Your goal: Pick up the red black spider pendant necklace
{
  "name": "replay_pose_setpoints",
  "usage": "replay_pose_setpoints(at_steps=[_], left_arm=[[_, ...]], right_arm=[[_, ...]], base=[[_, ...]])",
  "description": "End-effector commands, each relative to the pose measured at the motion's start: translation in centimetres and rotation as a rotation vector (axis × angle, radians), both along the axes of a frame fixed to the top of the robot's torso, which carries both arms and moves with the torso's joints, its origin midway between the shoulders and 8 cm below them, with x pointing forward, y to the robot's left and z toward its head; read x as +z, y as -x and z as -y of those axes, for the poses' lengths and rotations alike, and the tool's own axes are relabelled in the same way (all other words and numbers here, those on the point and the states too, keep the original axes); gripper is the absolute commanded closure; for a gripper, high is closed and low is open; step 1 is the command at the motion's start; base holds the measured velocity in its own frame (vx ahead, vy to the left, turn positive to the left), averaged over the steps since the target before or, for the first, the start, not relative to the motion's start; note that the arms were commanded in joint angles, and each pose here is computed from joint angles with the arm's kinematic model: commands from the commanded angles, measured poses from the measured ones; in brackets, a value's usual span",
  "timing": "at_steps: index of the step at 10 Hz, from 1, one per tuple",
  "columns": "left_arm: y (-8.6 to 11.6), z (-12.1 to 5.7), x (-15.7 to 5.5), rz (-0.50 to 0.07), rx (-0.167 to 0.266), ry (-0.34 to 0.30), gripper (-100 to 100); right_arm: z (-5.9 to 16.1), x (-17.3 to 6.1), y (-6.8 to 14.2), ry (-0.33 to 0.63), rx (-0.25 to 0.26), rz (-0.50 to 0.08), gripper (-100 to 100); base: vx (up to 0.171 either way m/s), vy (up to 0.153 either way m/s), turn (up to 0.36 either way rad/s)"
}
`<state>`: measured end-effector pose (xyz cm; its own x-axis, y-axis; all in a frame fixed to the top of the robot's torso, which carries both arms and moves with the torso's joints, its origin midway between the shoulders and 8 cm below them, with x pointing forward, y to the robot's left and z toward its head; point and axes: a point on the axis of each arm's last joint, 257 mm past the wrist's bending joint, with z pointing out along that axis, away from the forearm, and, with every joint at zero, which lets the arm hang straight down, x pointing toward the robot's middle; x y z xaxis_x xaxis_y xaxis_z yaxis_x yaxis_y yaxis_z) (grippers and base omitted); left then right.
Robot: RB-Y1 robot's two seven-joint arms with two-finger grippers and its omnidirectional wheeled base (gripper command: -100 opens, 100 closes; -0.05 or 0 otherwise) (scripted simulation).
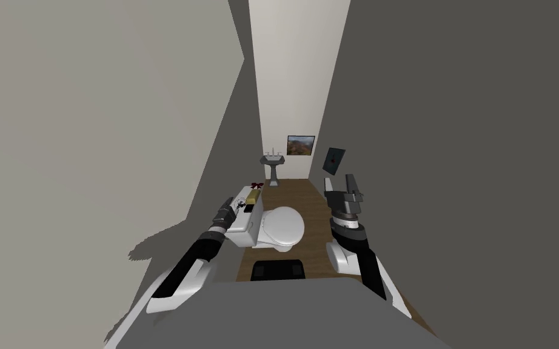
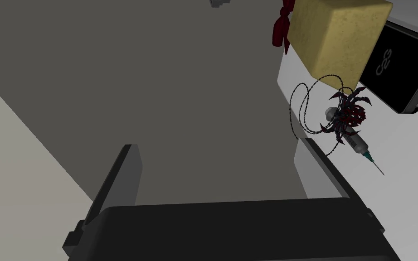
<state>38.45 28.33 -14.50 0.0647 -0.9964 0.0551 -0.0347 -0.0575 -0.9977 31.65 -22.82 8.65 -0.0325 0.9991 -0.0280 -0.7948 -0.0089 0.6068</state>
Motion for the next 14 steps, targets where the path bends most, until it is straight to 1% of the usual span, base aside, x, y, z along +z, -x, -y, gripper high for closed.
replay_pose_setpoints(at_steps=[1,3,4,5,6,7,11,12,14], left_arm=[[0.1,0.0,-0.9,-0.035,0.005,0.011,-100],[0.3,-0.3,-2.5,-0.098,0.01,0.041,-100],[0.4,-0.3,-2.8,-0.111,0.012,0.042,-100],[0.6,-0.4,-3.8,-0.148,0.014,0.057,-100],[0.7,-0.4,-4.4,-0.172,0.015,0.07,-100],[0.8,-0.5,-4.7,-0.185,0.017,0.071,-100],[1.7,-0.6,-7.8,-0.312,0.019,0.116,-100],[1.8,-0.6,-8.0,-0.319,0.02,0.117,-100],[2.3,-0.6,-9.3,-0.376,0.019,0.13,-100]], right_arm=[[0.0,0.0,0.0,0.0,0.0,0.0,0],[0.0,0.0,0.0,0.0,0.0,0.0,0],[0.0,0.0,0.0,0.0,0.0,0.0,0],[0.0,0.0,0.0,0.0,0.0,0.0,0],[0.0,0.0,0.0,0.0,0.0,0.0,0],[0.0,0.0,0.0,0.0,0.0,0.0,0],[0.0,0.0,0.0,0.0,0.0,0.0,0],[0.0,0.0,0.0,0.0,0.0,0.0,0],[0.0,0.0,0.0,0.0,0.0,0.0,0]], base=[[0.028,0.017,-0.008],[0.037,0.027,-0.029],[0.039,0.027,-0.016],[0.035,0.019,-0.025],[0.054,0.031,-0.058],[0.039,0.029,-0.018],[0.054,0.04,-0.053],[0.035,0.034,-0.012],[0.046,0.035,-0.038]])
